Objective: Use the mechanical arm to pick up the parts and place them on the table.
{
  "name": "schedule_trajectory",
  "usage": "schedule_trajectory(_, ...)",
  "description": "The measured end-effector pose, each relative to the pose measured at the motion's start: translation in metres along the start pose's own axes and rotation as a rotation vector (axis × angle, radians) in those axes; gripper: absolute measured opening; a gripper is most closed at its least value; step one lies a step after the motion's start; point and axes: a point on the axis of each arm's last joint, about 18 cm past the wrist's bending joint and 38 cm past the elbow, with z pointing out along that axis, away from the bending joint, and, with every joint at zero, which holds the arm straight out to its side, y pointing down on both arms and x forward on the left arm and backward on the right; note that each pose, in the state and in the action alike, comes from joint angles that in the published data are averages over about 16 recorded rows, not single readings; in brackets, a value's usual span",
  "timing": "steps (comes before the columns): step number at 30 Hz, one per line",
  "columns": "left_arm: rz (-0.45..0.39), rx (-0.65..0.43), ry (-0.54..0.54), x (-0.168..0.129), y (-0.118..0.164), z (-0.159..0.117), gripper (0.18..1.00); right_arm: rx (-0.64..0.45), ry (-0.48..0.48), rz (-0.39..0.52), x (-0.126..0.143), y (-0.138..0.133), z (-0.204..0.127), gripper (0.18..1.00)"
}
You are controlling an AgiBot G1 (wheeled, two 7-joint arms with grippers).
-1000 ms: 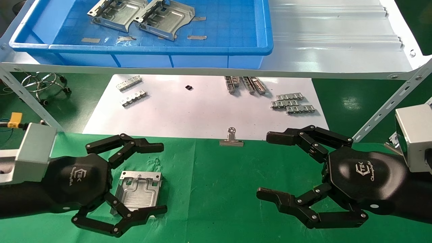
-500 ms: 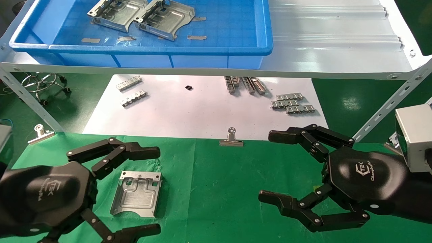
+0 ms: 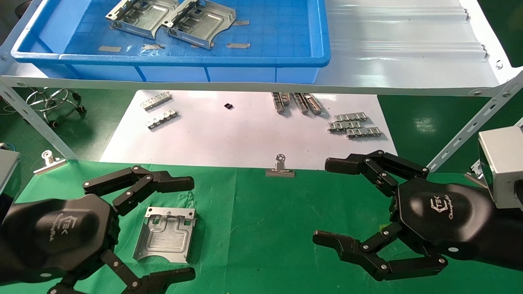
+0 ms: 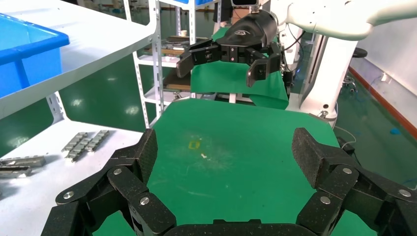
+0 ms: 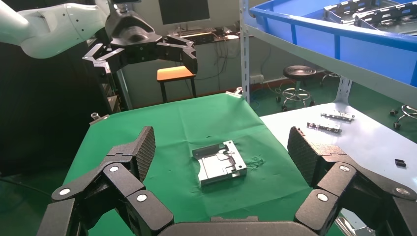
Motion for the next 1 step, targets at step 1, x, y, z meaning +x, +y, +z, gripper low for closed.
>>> schedule_trajectory(1,0.0,0.0,0.0,-0.0001,0.0001,0.0,1.001,0.0,0.0,0.0,0.0,0.0,0.0,1.001)
